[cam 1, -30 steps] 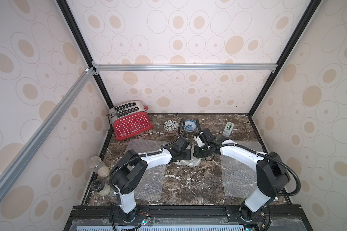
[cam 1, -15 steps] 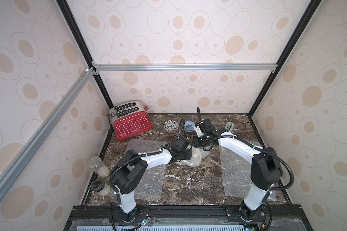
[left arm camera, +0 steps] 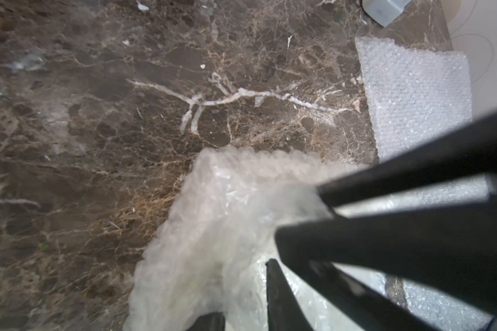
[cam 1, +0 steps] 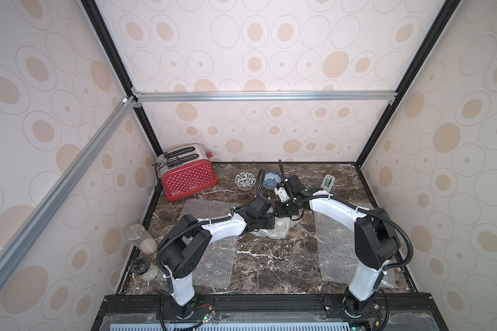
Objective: Wrap bowls in bubble wrap
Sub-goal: Wrap the bowl in bubble wrap.
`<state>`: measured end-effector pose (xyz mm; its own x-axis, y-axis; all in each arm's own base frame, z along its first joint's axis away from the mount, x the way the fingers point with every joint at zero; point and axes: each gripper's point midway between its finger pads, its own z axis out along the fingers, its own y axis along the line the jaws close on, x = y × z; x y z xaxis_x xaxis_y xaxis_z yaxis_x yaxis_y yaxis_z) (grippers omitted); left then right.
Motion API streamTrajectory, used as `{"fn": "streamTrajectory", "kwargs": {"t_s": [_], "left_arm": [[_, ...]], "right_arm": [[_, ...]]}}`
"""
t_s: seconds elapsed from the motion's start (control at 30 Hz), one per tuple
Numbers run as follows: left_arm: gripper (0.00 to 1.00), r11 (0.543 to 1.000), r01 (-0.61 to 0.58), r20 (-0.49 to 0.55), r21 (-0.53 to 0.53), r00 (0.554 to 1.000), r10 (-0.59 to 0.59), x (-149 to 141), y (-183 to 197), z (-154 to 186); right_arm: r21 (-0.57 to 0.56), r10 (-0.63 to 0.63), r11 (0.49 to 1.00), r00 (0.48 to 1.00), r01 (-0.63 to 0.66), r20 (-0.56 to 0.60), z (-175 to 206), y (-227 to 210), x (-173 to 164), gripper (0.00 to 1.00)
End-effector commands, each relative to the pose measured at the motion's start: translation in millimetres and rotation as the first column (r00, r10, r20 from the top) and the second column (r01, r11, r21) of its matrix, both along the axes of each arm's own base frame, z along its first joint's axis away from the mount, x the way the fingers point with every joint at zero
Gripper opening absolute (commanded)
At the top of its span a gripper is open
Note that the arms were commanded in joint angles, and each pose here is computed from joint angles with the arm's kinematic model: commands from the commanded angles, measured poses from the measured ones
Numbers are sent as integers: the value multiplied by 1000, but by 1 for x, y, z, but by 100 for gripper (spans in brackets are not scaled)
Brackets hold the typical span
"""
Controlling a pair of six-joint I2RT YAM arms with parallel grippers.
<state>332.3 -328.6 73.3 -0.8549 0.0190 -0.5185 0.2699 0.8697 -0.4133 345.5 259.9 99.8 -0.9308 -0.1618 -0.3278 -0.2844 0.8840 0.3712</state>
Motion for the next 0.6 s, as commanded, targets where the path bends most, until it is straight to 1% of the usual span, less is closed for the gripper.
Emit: {"fn": "streamTrajectory", "kwargs": {"t_s": [0.0,0.07,0.2,0.3,0.43,0.57], "left_arm": [[24,1000,-3,14,18,1000,2,5,2,7],[24,1000,1,17,16,1000,-1,5,2,9],[24,999,16,27,37,1000,-17,4,4,10],[24,998,17,35,61,999,-19,6,9,12],[24,998,9,38,65,999,-12,12,18,14],[25,998,7,55,62,998,-11,17,22,20]], "right_arm": [[-16,5,1000,1000,-5,18,12,-7,-11,16],[-54,-3,999,1000,3,18,5,-15,-12,14],[-185,-44,982,999,47,22,-15,-41,-3,12],[-166,-63,984,998,59,-18,-26,-43,-2,12],[-120,-42,992,997,34,-59,-33,-33,-10,11],[-141,-28,990,995,15,-94,-45,-32,-22,11]]}}
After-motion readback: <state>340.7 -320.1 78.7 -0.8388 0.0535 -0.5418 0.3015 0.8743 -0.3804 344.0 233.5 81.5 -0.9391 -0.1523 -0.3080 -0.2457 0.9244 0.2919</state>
